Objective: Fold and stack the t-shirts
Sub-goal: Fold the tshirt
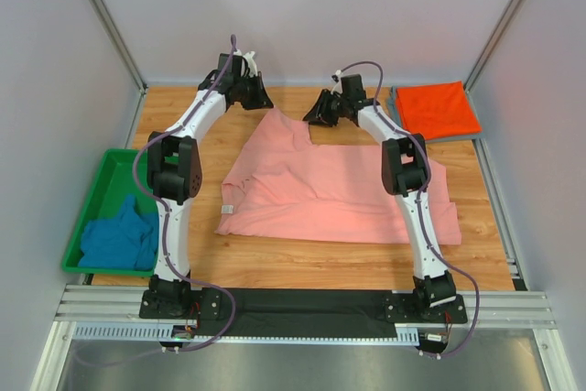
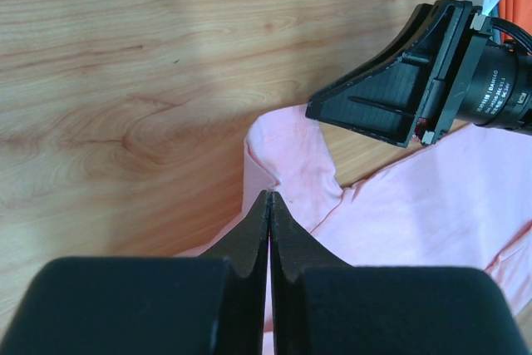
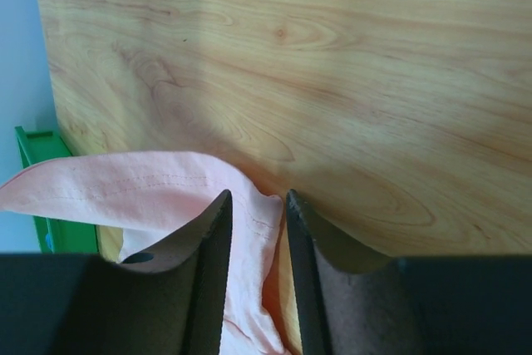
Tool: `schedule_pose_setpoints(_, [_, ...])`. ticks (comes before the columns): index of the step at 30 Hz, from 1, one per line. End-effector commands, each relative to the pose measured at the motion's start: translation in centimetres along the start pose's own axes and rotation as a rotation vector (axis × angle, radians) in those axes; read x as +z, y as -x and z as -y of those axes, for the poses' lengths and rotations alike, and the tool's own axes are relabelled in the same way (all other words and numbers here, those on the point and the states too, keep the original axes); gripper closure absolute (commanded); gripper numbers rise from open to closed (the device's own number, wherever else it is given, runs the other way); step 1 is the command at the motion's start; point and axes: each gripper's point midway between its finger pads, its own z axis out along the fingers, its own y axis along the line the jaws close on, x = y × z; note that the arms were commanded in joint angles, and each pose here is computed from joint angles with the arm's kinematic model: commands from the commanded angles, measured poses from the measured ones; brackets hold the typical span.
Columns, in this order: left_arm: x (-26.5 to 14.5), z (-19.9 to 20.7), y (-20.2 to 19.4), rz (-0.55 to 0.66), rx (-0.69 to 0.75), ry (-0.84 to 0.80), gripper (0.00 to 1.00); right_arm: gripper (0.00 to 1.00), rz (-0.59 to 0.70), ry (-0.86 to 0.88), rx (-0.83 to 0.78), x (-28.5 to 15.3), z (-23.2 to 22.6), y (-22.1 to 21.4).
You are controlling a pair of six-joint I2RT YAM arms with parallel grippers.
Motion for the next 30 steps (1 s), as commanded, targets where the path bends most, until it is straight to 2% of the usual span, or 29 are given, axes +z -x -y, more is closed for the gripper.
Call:
schedule_pose_setpoints(1, [-1.4,1.6,1.8,0.041,0.054,-0.029,1.0,0.67,0.004,-0.027,-0.001,1.2,0.8,-0.4])
schedule_pose_setpoints(5, [-1.5,1.5,1.5,0.028,0.052,-0.025,1.0,0.81,0.026,0.002,-0.004,1.4,0.2,0.1])
schedule_pose_setpoints(6, [-1.4,1.4,1.2,0.023,0.05,-0.023,1.0,0.92,0.034,0.014,-0.002,1.4,-0.1,0.4])
schedule_pose_setpoints(8, [-1.5,1.4,0.9,0.016,0.042,-0.021,1.0,1.0,0.049,0.026,-0.008,1.4,-0.5,0.8])
schedule_pose_setpoints(12, [-2.0,1.4,0.9,0.019,0.052,-0.01,1.0,1.0,0.092,0.065,-0.047,0.4,-2.4,2.1])
schedule_pose_setpoints(19, [-5.5,1.5,2.0,0.02,0.111,0.078,1.0,1.0,0.175,0.125,-0.171,-5.5,-8.1,5.0])
schedule_pose_setpoints(25, [-9.4,2.6,1.3,0.024,0.122,0.104,1.0,1.0,0.139,0.117,-0.237,-9.7,-9.7,2.5])
schedule_pose_setpoints(30, [-13.1,4.5,-1.0,0.006,0.086,0.072,1.0,1.0,0.075,0.075,-0.25,-12.1,-8.4,-1.6])
